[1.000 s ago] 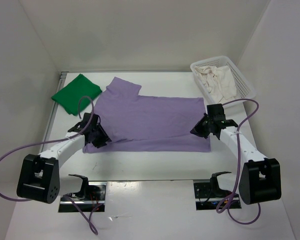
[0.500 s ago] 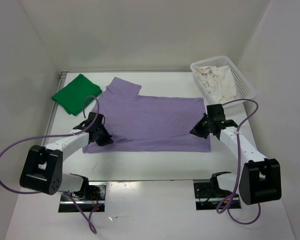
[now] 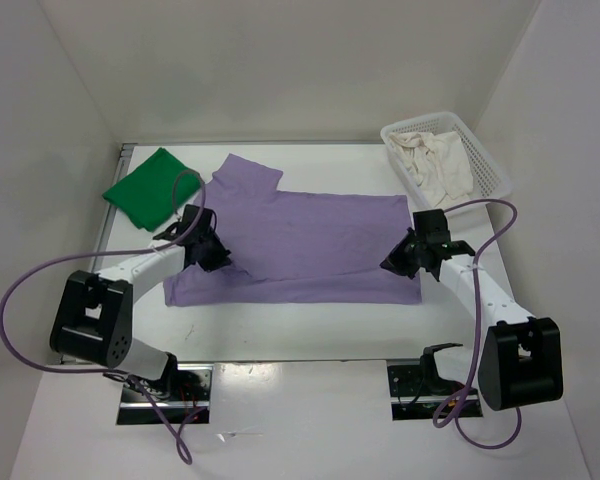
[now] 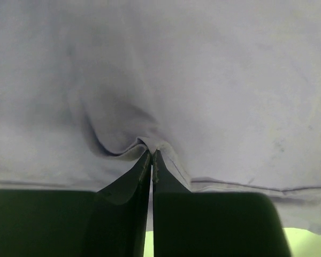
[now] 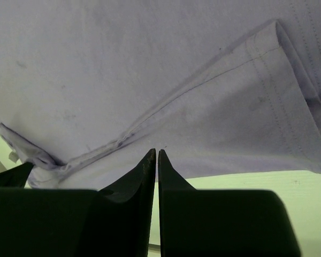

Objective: Fold and stack the t-shirts
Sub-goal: Fold the flattened tshirt in 1/3 of the way

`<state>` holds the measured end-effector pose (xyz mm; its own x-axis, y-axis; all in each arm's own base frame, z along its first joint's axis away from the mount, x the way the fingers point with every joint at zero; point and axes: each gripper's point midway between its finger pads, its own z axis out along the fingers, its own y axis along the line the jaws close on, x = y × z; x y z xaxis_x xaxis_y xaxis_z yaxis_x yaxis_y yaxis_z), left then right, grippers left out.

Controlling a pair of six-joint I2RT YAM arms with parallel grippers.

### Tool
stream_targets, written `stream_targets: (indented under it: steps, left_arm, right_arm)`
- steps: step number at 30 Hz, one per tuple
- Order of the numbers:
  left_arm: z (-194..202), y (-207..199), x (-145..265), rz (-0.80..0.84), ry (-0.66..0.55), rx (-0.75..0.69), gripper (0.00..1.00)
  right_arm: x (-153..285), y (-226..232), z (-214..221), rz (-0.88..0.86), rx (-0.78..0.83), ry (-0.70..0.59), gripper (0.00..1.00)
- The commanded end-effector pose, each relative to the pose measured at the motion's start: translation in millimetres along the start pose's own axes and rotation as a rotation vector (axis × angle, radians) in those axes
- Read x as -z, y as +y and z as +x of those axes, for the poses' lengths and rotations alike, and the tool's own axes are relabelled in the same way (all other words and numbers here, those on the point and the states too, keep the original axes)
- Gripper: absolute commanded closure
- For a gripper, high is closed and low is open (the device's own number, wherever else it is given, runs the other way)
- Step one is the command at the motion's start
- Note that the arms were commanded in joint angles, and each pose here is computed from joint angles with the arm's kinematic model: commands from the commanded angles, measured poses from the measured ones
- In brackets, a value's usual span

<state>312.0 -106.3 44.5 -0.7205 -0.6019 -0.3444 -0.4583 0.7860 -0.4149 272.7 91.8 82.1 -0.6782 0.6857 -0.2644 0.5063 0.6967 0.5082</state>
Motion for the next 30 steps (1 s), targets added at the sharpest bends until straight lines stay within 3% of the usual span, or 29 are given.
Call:
stream_targets:
  steps: [1, 9, 16, 19, 26, 30]
  left_arm:
    - [-23, -38, 3, 0.074, -0.073, -0.047, 0.93]
    - [-36, -75, -8, 0.087, -0.096, -0.142, 0.89]
    - [-55, -97, -14, 0.114, -0.137, -0.158, 0.70]
    - [-64, -108, -13, 0.143, -0.165, -0.165, 0.59]
    - [-46, -140, -16, 0.280, -0.096, -0.199, 0.64]
    - [-39, -146, -9, 0.304, -0.077, -0.223, 0.47]
  right_arm:
    - [-6, 0, -7, 0.009, -0.003, -0.041, 0.91]
    - [-25, -11, -14, 0.076, -0.036, -0.068, 0.96]
    - [-32, -18, -37, 0.157, -0.076, -0.167, 0.96]
    - [-32, -24, -50, 0.187, -0.112, -0.210, 0.91]
    - [-27, -39, -69, 0.232, -0.164, -0.257, 0.81]
    - [-24, -50, -76, 0.274, -0.174, -0.295, 0.72]
